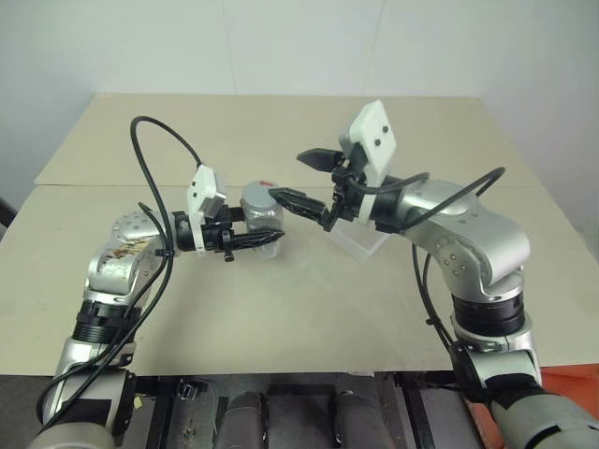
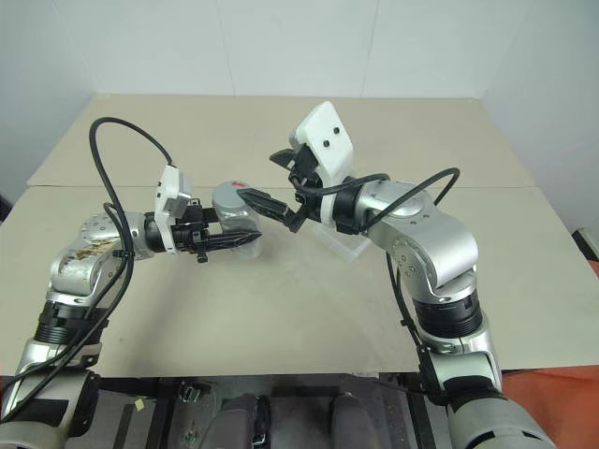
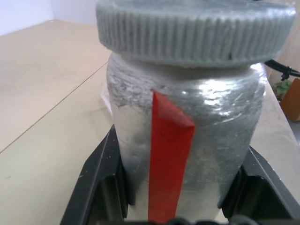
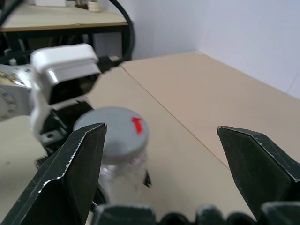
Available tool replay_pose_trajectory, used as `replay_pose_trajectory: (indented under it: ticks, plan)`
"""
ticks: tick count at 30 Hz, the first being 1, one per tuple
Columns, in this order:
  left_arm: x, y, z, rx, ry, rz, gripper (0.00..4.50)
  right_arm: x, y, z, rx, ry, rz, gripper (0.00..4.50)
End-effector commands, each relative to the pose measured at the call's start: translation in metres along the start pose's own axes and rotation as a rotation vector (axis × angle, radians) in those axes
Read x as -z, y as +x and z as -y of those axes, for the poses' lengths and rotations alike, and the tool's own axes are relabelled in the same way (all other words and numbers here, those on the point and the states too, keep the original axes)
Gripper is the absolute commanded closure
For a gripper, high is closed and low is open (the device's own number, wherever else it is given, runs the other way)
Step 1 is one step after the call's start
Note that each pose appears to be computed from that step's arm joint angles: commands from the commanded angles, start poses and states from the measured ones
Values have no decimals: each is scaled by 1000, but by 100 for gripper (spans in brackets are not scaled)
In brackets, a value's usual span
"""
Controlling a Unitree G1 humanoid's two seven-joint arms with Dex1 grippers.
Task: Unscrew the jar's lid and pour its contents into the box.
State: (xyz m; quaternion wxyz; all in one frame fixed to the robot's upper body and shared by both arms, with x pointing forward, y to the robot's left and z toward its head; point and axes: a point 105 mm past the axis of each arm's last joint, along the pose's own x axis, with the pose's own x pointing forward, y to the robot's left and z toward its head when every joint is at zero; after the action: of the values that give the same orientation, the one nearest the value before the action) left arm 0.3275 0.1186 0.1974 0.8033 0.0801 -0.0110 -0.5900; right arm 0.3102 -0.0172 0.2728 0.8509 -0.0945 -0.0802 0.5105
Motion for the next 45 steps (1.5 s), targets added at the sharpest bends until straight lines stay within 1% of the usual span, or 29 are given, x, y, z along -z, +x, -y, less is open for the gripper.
replay_pose_trajectory:
  ticks: [1, 7, 14, 27, 45]
  plan:
    - [-19, 5, 3, 24, 70, 42, 250, -9, 6, -12, -32, -26, 28, 4]
    - [-23, 9, 2, 41, 79, 49, 250, -6, 13, -15, -34, -15, 19, 4]
    - [-23, 9, 2, 46, 80, 46, 250, -6, 17, -10, -3, -11, 16, 4]
    - [-20, 1, 1, 46, 83, 27, 250, 1, 3, -4, 16, -26, -8, 4]
    - [-21, -5, 3, 40, 89, 25, 250, 5, -7, 1, 11, -38, -28, 4]
